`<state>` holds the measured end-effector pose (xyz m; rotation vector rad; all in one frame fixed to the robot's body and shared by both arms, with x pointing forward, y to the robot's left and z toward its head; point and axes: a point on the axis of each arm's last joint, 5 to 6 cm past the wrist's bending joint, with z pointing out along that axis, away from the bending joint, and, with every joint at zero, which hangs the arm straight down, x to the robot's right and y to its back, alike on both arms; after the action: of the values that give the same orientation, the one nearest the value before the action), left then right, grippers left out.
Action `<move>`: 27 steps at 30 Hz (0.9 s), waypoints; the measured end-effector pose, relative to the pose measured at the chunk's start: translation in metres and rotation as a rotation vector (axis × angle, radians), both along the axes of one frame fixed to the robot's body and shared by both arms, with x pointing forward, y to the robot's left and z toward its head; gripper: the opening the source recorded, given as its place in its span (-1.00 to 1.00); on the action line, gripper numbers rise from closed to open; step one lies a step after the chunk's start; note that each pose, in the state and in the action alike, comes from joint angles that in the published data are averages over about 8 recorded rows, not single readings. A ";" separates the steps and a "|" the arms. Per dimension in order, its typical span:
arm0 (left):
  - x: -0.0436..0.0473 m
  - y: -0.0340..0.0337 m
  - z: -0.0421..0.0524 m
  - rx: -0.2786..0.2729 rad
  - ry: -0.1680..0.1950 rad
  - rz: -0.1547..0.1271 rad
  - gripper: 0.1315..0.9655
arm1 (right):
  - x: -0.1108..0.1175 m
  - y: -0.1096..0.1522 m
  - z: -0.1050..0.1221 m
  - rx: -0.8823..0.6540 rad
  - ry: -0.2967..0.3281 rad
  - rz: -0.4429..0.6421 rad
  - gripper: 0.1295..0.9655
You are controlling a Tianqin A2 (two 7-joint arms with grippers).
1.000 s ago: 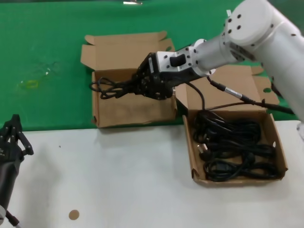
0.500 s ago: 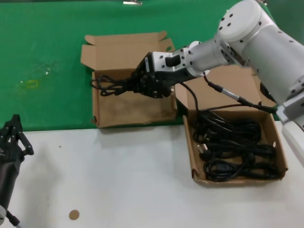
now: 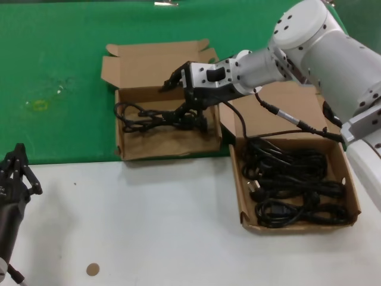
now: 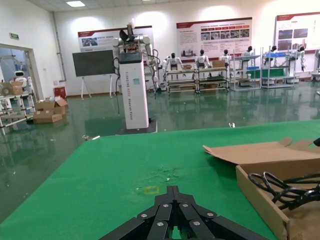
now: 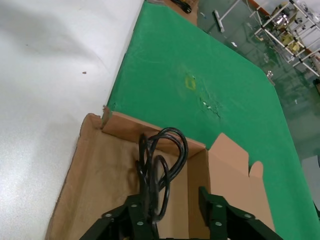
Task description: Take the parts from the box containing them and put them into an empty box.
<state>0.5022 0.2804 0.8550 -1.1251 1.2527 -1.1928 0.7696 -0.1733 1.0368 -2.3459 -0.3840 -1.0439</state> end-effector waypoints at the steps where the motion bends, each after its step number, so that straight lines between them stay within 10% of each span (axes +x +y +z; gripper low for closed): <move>1: 0.0000 0.0000 0.0000 0.000 0.000 0.000 -0.97 | 0.000 0.000 0.000 0.000 -0.001 -0.001 -0.52; 27: 0.0000 0.0000 0.0000 0.000 0.000 0.000 -0.94 | -0.002 -0.008 -0.011 0.102 -0.014 -0.048 0.60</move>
<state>0.5022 0.2804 0.8550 -1.1251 1.2527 -1.1928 0.7673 -0.1809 1.0254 -2.2685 -0.2749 -1.0765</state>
